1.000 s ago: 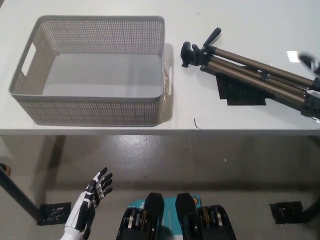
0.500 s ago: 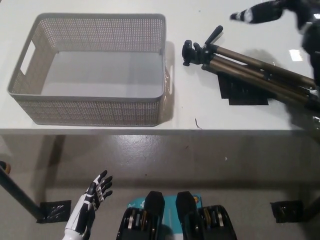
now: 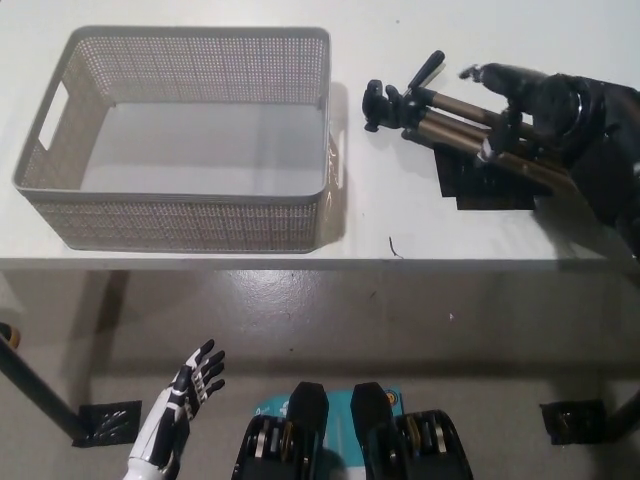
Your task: The robot uses its right hand to pick the tripod on the desk and places it into a rectangular container on the left.
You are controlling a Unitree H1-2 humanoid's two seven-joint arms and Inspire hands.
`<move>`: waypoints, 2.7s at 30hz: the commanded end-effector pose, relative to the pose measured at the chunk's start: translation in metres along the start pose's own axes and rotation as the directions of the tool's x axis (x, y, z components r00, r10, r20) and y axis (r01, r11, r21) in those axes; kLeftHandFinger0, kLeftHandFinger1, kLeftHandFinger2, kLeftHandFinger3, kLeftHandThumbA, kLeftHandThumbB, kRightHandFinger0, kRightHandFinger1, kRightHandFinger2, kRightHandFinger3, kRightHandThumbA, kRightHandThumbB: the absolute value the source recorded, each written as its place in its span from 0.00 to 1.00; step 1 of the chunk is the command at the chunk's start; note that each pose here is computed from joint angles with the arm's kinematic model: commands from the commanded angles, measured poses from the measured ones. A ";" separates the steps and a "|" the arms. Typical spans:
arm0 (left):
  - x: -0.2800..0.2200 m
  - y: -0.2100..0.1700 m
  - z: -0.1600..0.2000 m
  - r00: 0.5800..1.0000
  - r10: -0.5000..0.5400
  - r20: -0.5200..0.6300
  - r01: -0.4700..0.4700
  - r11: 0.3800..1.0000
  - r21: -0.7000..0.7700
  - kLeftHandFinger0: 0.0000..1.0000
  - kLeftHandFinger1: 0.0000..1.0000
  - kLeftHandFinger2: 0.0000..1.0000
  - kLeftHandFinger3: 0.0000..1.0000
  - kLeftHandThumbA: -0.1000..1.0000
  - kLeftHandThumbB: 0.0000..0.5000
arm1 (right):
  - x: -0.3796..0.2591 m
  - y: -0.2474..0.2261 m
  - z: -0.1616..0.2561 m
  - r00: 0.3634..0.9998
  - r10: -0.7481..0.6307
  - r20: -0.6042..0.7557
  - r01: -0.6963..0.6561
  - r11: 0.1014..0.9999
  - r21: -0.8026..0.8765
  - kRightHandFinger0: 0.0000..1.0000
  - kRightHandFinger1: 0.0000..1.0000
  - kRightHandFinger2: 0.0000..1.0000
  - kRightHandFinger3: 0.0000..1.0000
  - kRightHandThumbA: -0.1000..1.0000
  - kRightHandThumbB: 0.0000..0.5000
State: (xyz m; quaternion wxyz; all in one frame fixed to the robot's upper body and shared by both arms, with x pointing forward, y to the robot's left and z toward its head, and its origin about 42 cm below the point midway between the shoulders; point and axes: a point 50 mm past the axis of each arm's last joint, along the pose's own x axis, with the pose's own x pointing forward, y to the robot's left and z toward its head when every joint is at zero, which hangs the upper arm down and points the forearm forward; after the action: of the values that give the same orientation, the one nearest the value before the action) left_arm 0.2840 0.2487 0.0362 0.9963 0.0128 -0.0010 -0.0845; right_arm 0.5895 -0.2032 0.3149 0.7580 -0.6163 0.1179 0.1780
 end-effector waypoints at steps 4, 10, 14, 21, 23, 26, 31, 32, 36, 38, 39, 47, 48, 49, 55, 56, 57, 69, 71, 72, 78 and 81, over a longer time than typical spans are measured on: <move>-0.004 0.006 0.004 0.998 -0.023 0.061 0.022 1.000 0.011 1.00 1.00 1.00 1.00 1.00 1.00 | 0.001 -0.015 -0.009 0.992 -0.057 -0.116 0.036 0.985 -0.170 1.00 1.00 1.00 1.00 1.00 0.94; -0.003 0.008 0.008 0.998 -0.011 0.056 0.010 1.000 0.018 1.00 1.00 1.00 1.00 1.00 1.00 | 0.003 0.000 -0.043 0.974 -0.055 -0.218 0.009 0.979 -0.206 1.00 1.00 1.00 1.00 1.00 0.87; 0.000 0.011 0.009 0.997 -0.026 0.069 0.024 0.999 0.034 1.00 1.00 1.00 1.00 1.00 1.00 | 0.007 0.027 -0.054 0.974 0.007 -0.225 -0.031 0.994 -0.106 1.00 1.00 1.00 1.00 1.00 0.89; 0.000 0.007 0.007 0.998 -0.033 0.059 0.032 0.999 0.019 1.00 1.00 1.00 1.00 1.00 1.00 | 0.014 0.084 -0.064 0.980 -0.043 -0.195 0.036 0.999 -0.039 0.94 1.00 1.00 1.00 0.37 0.61; 0.001 0.008 0.008 0.998 -0.031 0.061 0.029 0.999 0.031 1.00 1.00 1.00 1.00 1.00 1.00 | 0.014 0.086 -0.063 0.976 -0.146 -0.162 0.132 0.987 -0.094 0.37 0.49 0.63 0.84 0.01 0.51; 0.004 0.010 0.011 0.998 -0.024 0.064 0.021 0.999 0.038 1.00 1.00 1.00 1.00 1.00 1.00 | 0.013 0.080 -0.060 0.958 -0.270 -0.095 0.259 0.959 -0.115 0.16 0.26 0.37 0.53 0.00 0.41; 0.004 0.010 0.009 0.998 -0.036 0.060 0.034 0.999 0.030 1.00 1.00 1.00 1.00 1.00 1.00 | 0.010 0.070 -0.060 0.939 -0.342 -0.038 0.340 0.939 -0.045 0.08 0.33 0.61 0.57 0.00 0.28; 0.003 0.009 0.008 0.998 -0.037 0.057 0.035 0.999 0.030 1.00 1.00 1.00 1.00 1.00 1.00 | 0.010 0.071 -0.060 0.938 -0.344 -0.036 0.343 0.939 -0.041 0.11 0.44 0.80 0.77 0.00 0.30; 0.001 0.009 0.006 0.998 -0.041 0.047 0.039 0.999 0.036 1.00 1.00 1.00 1.00 1.00 1.00 | 0.007 0.055 -0.056 0.904 -0.427 0.005 0.427 0.904 0.004 0.13 0.64 1.00 1.00 0.00 0.21; 0.000 0.009 0.006 0.998 -0.041 0.052 0.038 0.998 0.045 1.00 1.00 1.00 1.00 1.00 1.00 | 0.004 0.033 -0.049 0.866 -0.497 0.048 0.496 0.868 0.038 0.09 0.59 1.00 1.00 0.00 0.29; 0.000 0.009 0.006 0.998 -0.040 0.051 0.038 0.998 0.044 1.00 1.00 1.00 1.00 1.00 1.00 | 0.002 0.027 -0.047 0.844 -0.531 0.073 0.528 0.847 0.057 0.02 0.52 0.92 0.98 0.00 0.31; -0.003 0.008 0.002 0.998 -0.046 0.036 0.045 0.998 0.039 1.00 1.00 1.00 1.00 1.00 1.00 | -0.040 -0.075 0.002 0.569 -0.795 0.210 0.739 0.607 0.294 0.00 0.53 0.93 1.00 0.00 0.12; -0.004 0.008 0.002 0.999 -0.045 0.030 0.044 0.998 0.038 1.00 1.00 1.00 1.00 1.00 1.00 | -0.050 -0.091 0.008 0.530 -0.820 0.216 0.758 0.572 0.313 0.00 0.54 0.92 1.00 0.00 0.25; -0.004 0.008 0.002 0.999 -0.041 0.030 0.040 0.998 0.038 1.00 1.00 1.00 1.00 1.00 1.00 | -0.058 -0.103 0.012 0.494 -0.837 0.237 0.770 0.547 0.328 0.00 0.51 0.90 1.00 0.00 0.27; -0.003 0.007 0.001 0.999 -0.042 0.032 0.041 0.998 0.048 1.00 1.00 1.00 1.00 1.00 1.00 | -0.089 -0.145 0.030 0.419 -0.862 0.283 0.788 0.501 0.359 0.02 0.52 0.85 1.00 0.00 0.22; -0.004 0.009 0.001 0.999 -0.040 0.035 0.038 0.998 0.049 1.00 1.00 1.00 1.00 1.00 1.00 | -0.095 -0.152 0.040 0.396 -0.865 0.307 0.799 0.490 0.349 0.00 0.49 0.85 1.00 0.00 0.28; -0.004 0.009 0.001 0.999 -0.041 0.033 0.039 0.998 0.049 1.00 1.00 1.00 1.00 1.00 1.00 | -0.099 -0.156 0.044 0.384 -0.867 0.318 0.802 0.484 0.349 0.00 0.47 0.85 0.98 0.00 0.29; -0.014 0.010 -0.005 0.997 -0.079 0.022 0.078 0.996 0.051 1.00 1.00 1.00 1.00 1.00 1.00 | -0.150 -0.179 0.131 0.196 -0.827 0.527 0.807 0.441 0.393 0.00 0.42 0.80 0.97 0.00 0.31; -0.016 0.009 -0.006 0.997 -0.078 0.024 0.077 0.996 0.045 1.00 1.00 1.00 1.00 1.00 1.00 | -0.153 -0.174 0.152 0.180 -0.799 0.574 0.811 0.451 0.373 0.00 0.43 0.79 0.97 0.00 0.32; -0.016 0.007 -0.007 0.997 -0.076 0.021 0.075 0.996 0.043 1.00 1.00 1.00 1.00 1.00 1.00 | -0.153 -0.172 0.158 0.181 -0.789 0.587 0.813 0.456 0.363 0.00 0.43 0.80 0.97 0.00 0.33; -0.014 0.005 -0.007 0.996 -0.083 0.018 0.082 0.995 0.054 1.00 1.00 1.00 1.00 1.00 1.00 | -0.145 -0.144 0.205 0.244 -0.715 0.655 0.790 0.538 0.294 0.00 0.29 0.78 0.79 0.00 0.34; -0.014 0.006 -0.006 0.996 -0.088 0.005 0.088 0.994 0.063 1.00 1.00 1.00 1.00 1.00 1.00 | -0.132 -0.123 0.224 0.291 -0.678 0.675 0.775 0.581 0.249 0.00 0.29 0.79 0.80 0.00 0.36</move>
State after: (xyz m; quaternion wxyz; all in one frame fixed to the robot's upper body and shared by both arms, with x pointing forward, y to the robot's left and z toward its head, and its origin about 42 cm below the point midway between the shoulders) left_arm 0.2706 0.2570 0.0225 0.9929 0.0318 0.0144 -0.1138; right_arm 0.5292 -0.0557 0.4778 0.7363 -0.5177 -0.4328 0.0507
